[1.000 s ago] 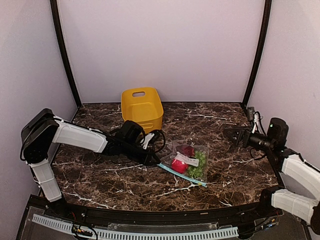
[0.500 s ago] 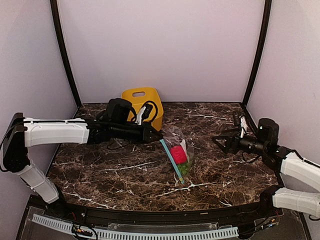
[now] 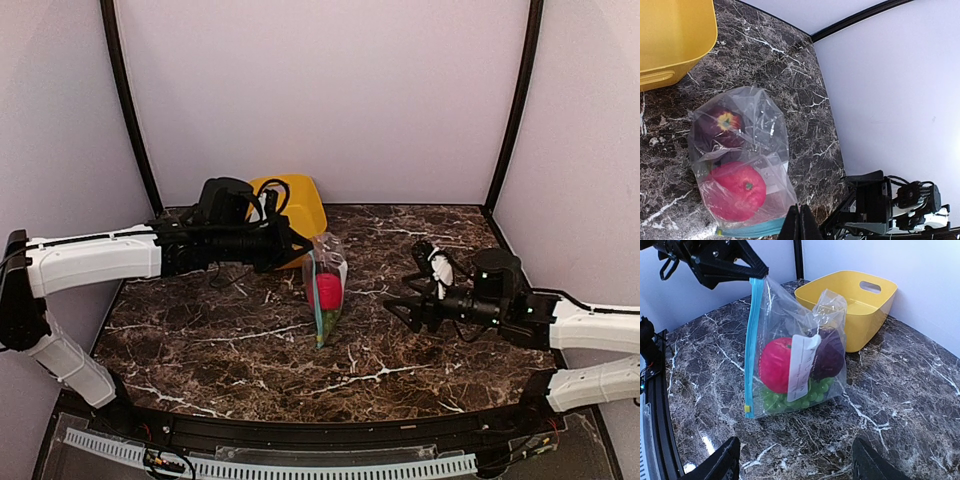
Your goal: Open the zip-top bag and remove the fake food
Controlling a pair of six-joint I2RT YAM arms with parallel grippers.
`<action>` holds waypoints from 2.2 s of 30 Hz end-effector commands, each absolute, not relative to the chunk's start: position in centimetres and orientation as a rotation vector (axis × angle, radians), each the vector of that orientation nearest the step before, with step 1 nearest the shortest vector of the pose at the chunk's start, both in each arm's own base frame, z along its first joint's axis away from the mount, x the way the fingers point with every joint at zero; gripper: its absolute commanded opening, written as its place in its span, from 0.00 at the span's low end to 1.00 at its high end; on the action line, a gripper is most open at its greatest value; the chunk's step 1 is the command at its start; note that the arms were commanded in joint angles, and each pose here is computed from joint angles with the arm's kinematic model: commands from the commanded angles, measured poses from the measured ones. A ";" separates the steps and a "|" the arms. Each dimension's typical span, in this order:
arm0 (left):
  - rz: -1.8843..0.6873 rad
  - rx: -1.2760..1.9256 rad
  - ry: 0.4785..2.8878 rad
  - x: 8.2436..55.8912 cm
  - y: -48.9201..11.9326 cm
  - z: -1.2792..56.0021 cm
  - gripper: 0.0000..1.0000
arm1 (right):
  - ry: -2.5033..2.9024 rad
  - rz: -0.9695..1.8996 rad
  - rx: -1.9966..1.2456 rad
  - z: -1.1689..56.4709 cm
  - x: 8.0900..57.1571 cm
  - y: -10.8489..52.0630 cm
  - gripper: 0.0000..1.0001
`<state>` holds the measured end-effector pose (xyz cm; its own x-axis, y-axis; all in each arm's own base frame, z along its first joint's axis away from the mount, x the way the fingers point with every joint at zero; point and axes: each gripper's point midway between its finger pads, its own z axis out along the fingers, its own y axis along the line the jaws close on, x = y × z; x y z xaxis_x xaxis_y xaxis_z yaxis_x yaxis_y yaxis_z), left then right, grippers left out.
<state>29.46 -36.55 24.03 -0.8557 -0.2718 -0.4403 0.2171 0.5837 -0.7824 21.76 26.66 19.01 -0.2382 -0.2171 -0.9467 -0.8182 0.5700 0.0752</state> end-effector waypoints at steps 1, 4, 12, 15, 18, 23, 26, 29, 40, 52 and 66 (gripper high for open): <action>-1.318 -0.109 2.176 28.9 -36.4 29.0 0.01 | 1.672 0.645 -0.826 21.3 22.8 28.2 0.73; -1.328 -0.089 2.133 28.6 -36.7 30.8 0.01 | 1.639 0.663 -0.825 22.1 22.6 29.0 0.71; -1.391 -0.169 2.040 28.9 -36.4 33.3 0.01 | 1.559 0.711 -0.845 22.8 21.5 29.5 0.67; -1.408 -0.184 2.014 29.0 -36.3 33.9 0.01 | 1.548 0.685 -0.866 22.1 21.8 29.7 0.65; -1.426 -0.194 1.996 29.0 -36.4 34.5 0.01 | 1.539 0.673 -0.893 21.4 22.2 30.5 0.61; -1.428 -0.207 1.982 29.2 -36.3 34.7 0.01 | 1.503 0.701 -0.923 20.6 22.3 32.0 0.52; -1.429 -0.215 1.975 29.2 -36.1 34.7 0.01 | 1.496 0.692 -0.947 20.5 22.6 32.8 0.49; -1.425 -0.222 1.975 29.3 -36.1 34.6 0.01 | 1.480 0.699 -0.967 20.7 22.5 33.7 0.47; -1.442 -0.239 1.970 29.3 -36.1 34.4 0.01 | 1.485 0.657 -0.998 19.8 22.5 36.1 0.33; -1.463 -0.244 1.952 28.9 -35.7 34.5 0.01 | 1.513 0.541 -0.950 19.7 25.0 36.4 0.03; -1.496 -0.244 1.944 28.7 -35.9 34.5 0.01 | 1.551 0.501 -0.974 18.5 25.6 36.9 0.11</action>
